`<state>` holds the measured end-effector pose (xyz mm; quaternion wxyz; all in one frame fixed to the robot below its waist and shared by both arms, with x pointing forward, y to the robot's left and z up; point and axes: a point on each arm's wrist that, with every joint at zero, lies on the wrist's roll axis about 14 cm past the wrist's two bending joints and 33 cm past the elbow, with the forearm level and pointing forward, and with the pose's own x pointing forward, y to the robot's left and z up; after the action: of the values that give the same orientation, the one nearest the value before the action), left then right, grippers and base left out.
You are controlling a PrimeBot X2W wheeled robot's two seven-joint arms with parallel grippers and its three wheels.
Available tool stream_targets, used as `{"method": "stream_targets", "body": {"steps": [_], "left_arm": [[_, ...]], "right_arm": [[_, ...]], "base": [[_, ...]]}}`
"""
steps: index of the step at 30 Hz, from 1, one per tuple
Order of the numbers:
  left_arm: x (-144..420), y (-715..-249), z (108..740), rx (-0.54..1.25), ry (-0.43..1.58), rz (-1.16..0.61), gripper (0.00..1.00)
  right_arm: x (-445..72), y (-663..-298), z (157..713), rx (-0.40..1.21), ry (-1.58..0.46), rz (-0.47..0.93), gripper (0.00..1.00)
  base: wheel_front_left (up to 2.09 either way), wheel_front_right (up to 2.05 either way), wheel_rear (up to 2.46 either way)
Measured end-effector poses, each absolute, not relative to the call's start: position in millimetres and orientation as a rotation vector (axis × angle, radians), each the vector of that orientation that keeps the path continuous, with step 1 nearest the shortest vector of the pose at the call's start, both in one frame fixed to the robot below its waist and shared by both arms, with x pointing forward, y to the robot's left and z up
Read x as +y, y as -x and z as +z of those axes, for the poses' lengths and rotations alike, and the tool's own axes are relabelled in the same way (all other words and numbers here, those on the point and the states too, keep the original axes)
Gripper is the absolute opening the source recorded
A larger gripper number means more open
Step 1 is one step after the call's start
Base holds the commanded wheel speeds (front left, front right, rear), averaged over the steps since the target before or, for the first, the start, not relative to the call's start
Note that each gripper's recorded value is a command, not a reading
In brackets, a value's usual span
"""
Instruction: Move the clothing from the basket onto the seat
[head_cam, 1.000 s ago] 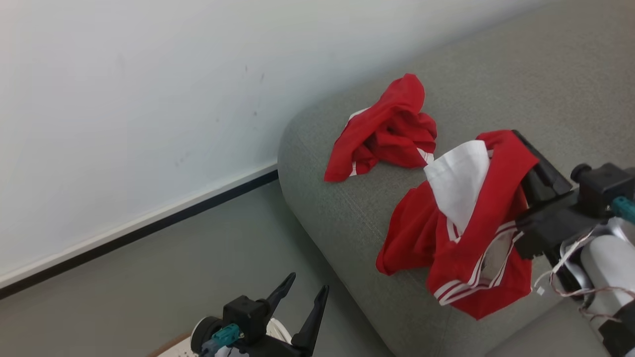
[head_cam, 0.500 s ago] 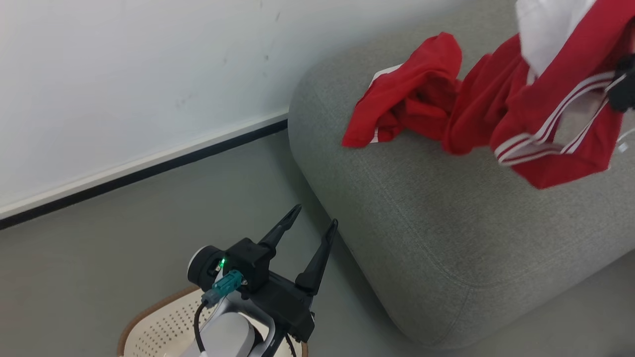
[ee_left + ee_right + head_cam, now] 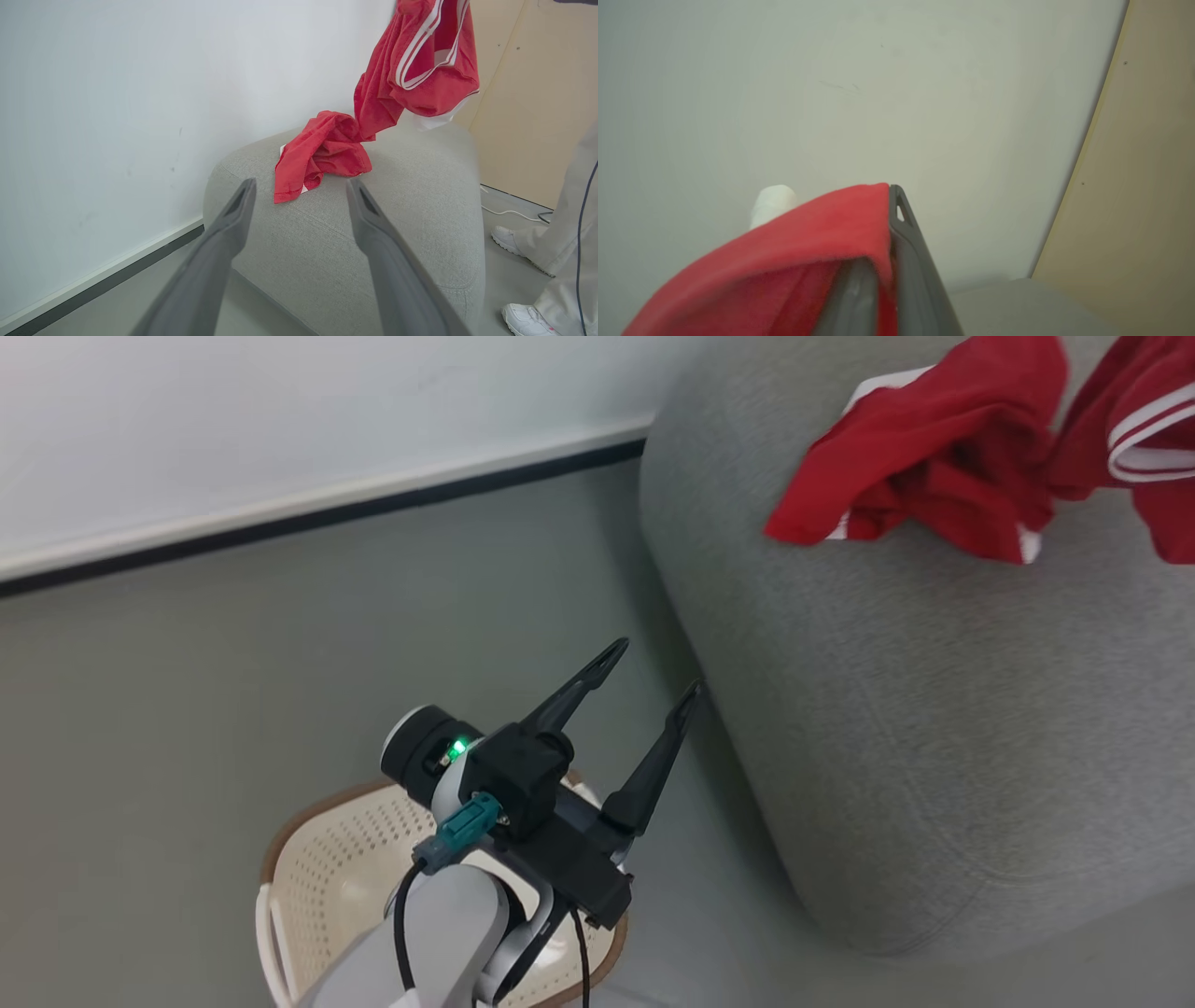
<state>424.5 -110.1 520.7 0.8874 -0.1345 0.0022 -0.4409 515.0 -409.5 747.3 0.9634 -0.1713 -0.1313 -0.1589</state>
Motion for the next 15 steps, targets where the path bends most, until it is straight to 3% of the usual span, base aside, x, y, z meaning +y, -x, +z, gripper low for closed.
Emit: {"method": "stream_targets", "body": {"steps": [15], "left_arm": [[-80, -478, 493, 0.02, 0.292, -0.816, 1.0]], "right_arm": [[-401, -608, 658, -0.112, 0.356, -0.333, 0.0]], "base": [[0.0, 0.0, 0.0]]}}
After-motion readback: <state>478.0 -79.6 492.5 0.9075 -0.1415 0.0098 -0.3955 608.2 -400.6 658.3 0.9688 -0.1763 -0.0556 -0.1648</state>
